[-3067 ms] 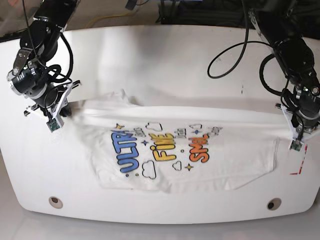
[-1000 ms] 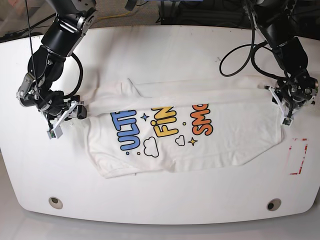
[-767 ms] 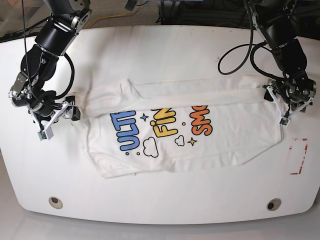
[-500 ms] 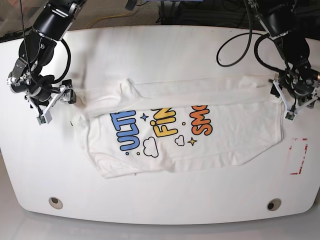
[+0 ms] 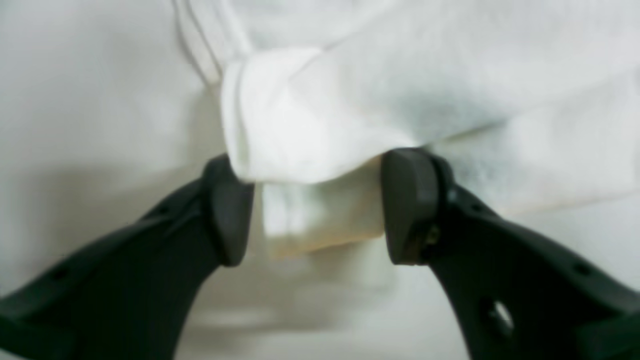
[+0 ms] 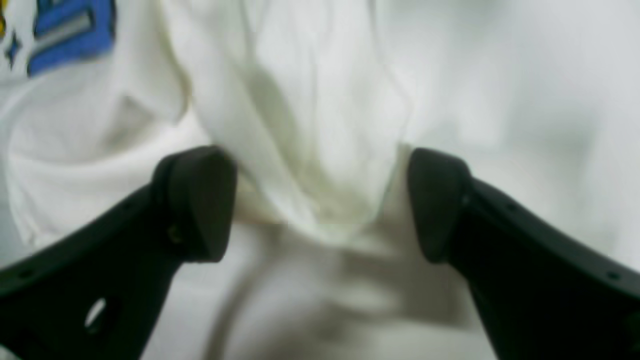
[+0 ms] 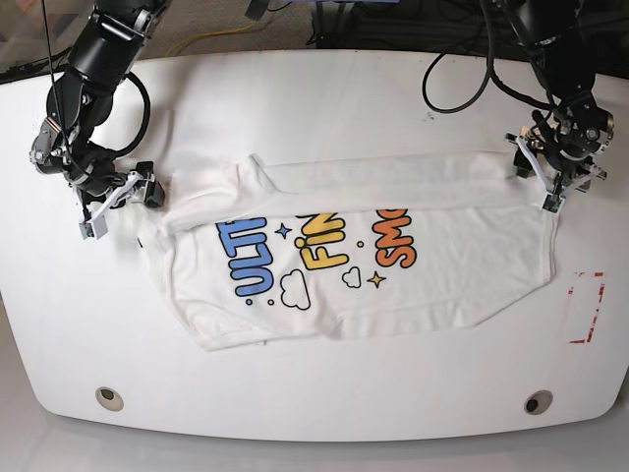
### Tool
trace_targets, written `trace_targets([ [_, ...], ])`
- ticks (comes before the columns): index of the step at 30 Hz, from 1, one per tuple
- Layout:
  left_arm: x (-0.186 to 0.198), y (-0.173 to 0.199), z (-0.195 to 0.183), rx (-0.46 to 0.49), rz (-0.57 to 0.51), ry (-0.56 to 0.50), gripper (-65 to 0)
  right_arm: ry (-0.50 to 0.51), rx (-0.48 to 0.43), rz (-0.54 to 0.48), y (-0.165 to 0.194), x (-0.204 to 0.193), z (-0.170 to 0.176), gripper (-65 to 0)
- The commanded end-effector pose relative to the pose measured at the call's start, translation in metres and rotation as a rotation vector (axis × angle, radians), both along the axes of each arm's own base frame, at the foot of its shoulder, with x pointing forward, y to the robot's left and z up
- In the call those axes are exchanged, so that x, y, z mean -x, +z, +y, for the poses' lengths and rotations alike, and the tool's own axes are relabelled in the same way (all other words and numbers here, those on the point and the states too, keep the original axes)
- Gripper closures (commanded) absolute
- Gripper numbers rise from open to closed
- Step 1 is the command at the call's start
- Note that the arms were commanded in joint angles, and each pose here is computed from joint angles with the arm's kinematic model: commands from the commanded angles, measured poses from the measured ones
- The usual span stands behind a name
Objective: Fold the T-shirt properly
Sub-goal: 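Open both grippers and release the folded edge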
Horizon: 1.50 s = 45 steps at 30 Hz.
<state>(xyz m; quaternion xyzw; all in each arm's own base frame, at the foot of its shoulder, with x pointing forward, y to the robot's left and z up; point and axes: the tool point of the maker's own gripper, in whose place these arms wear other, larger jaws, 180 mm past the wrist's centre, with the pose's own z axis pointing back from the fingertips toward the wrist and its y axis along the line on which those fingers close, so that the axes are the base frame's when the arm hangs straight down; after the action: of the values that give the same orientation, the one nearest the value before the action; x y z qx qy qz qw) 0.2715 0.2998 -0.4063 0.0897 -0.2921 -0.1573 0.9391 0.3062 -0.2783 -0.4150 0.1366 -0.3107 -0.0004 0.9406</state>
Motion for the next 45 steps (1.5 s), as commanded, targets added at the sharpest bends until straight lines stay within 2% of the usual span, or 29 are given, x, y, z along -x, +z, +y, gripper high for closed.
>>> trace_targets([
  [1, -0.004, -0.001, 0.006, -0.017, 0.019, 0.010, -30.8, -0.009, 0.012, -0.031, 0.009, -0.008, -0.008, -41.9],
  [2, -0.004, -0.002, 0.006, -0.014, 0.021, 0.013, -27.8, -0.009, 0.012, -0.034, 0.010, -0.009, -0.008, -37.1],
  [4, -0.003, -0.005, 0.007, -0.010, 0.032, 0.017, -16.0, -0.009, 0.012, -0.033, 0.009, -0.008, -0.008, -20.9],
  [7, 0.000, -0.008, 0.008, -0.014, 0.043, 0.019, -0.7, -0.009, 0.013, -0.028, 0.008, -0.006, -0.008, -5.1],
  [8, 0.003, -0.009, 0.008, -0.014, 0.050, 0.019, 0.0, -0.008, 0.013, -0.023, 0.007, -0.005, -0.008, -2.4],
  [15, 0.038, -0.009, 0.017, -0.057, 0.081, 0.031, -0.6, 0.034, 0.100, -0.010, 0.017, 0.016, -0.011, -1.4],
  [23, 0.089, -0.013, 0.029, -0.098, 0.150, 0.053, -0.6, 0.096, 0.201, 0.070, 0.016, 0.066, -0.011, -1.4],
  [29, 0.119, -0.001, 0.043, -0.141, 0.157, 0.104, -1.3, 0.137, 0.256, 0.110, 0.017, 0.103, -0.008, -1.4],
  [31, 0.129, 0.004, 0.051, -0.159, 0.160, 0.126, -4.3, 0.151, 0.271, 0.117, 0.019, 0.112, -0.006, -1.4],
  [34, 0.137, 0.007, 0.055, -0.172, 0.165, 0.139, -18.6, 0.161, 0.286, 0.116, 0.022, 0.118, -0.004, -3.6],
  [36, 0.136, 0.011, 0.056, -0.178, 0.157, 0.138, -28.5, 0.166, 0.294, 0.102, 0.026, 0.116, -0.003, -10.8],
  [38, 0.133, 0.020, 0.058, -0.188, 0.131, 0.146, -36.9, 0.171, 0.307, 0.085, 0.032, 0.113, -0.002, -23.0],
  [41, 0.128, 0.034, 0.055, -0.168, 0.111, 0.156, -40.0, 0.184, 0.327, 0.060, 0.041, 0.111, 0.001, -41.2],
  [43, 0.126, 0.042, 0.055, -0.162, 0.110, 0.154, -39.9, 0.193, 0.342, 0.039, 0.048, 0.109, 0.003, -46.3],
  [45, 0.124, 0.060, 0.064, -0.175, 0.105, 0.165, -39.9, 0.204, 0.362, 0.010, 0.058, 0.105, 0.006, -47.1],
])
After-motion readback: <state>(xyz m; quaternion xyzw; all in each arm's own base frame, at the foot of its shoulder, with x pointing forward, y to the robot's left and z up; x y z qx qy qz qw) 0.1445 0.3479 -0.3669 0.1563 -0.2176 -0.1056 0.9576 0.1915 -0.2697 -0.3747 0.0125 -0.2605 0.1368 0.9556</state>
